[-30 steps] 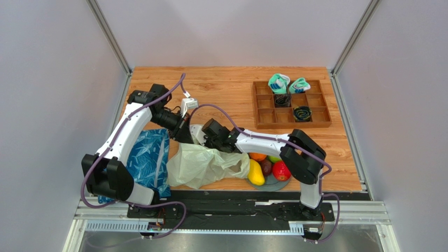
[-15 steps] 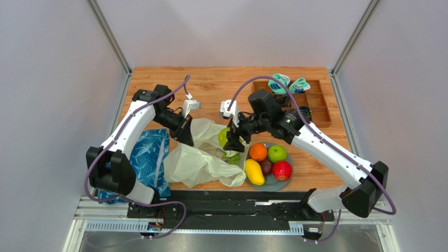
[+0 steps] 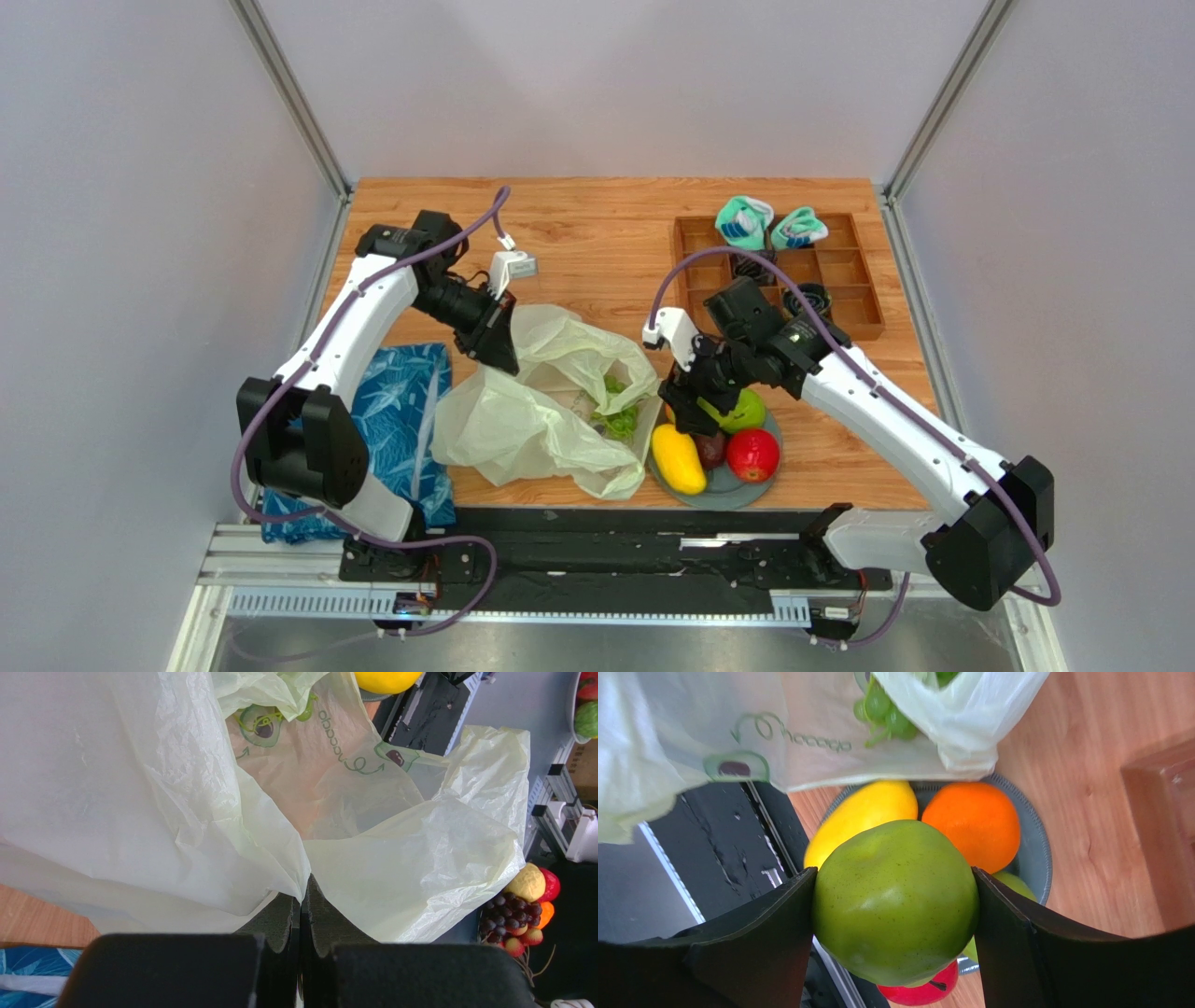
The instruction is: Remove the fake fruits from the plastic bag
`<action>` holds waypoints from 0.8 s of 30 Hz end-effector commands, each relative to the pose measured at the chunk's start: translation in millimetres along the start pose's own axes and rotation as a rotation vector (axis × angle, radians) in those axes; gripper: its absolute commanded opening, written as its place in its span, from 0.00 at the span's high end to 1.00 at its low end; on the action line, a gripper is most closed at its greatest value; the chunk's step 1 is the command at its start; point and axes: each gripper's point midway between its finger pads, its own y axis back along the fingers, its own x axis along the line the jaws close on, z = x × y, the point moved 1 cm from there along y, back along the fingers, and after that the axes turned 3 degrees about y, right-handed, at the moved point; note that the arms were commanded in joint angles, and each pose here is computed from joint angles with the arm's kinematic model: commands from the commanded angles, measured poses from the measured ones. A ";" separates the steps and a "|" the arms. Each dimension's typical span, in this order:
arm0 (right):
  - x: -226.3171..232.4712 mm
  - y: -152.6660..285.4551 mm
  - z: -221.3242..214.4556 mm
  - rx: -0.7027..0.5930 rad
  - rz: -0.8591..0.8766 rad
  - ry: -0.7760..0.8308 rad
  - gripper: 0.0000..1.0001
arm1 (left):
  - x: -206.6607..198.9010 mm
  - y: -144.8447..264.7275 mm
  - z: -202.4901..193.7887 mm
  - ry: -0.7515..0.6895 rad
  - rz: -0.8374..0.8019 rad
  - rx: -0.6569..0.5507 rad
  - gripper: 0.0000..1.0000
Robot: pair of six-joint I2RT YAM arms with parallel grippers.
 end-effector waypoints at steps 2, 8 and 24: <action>-9.4 -2.0 -32.6 0.105 -0.062 0.079 0.58 | -2.1 2.4 5.3 -0.017 0.005 -0.020 1.00; -19.3 -20.4 -54.5 0.189 -0.084 0.087 0.53 | -1.7 0.3 0.8 -0.006 -0.003 -0.006 1.00; 29.4 -7.7 -58.9 0.195 0.022 0.278 0.54 | -3.5 -2.0 -8.3 -0.002 -0.020 0.018 1.00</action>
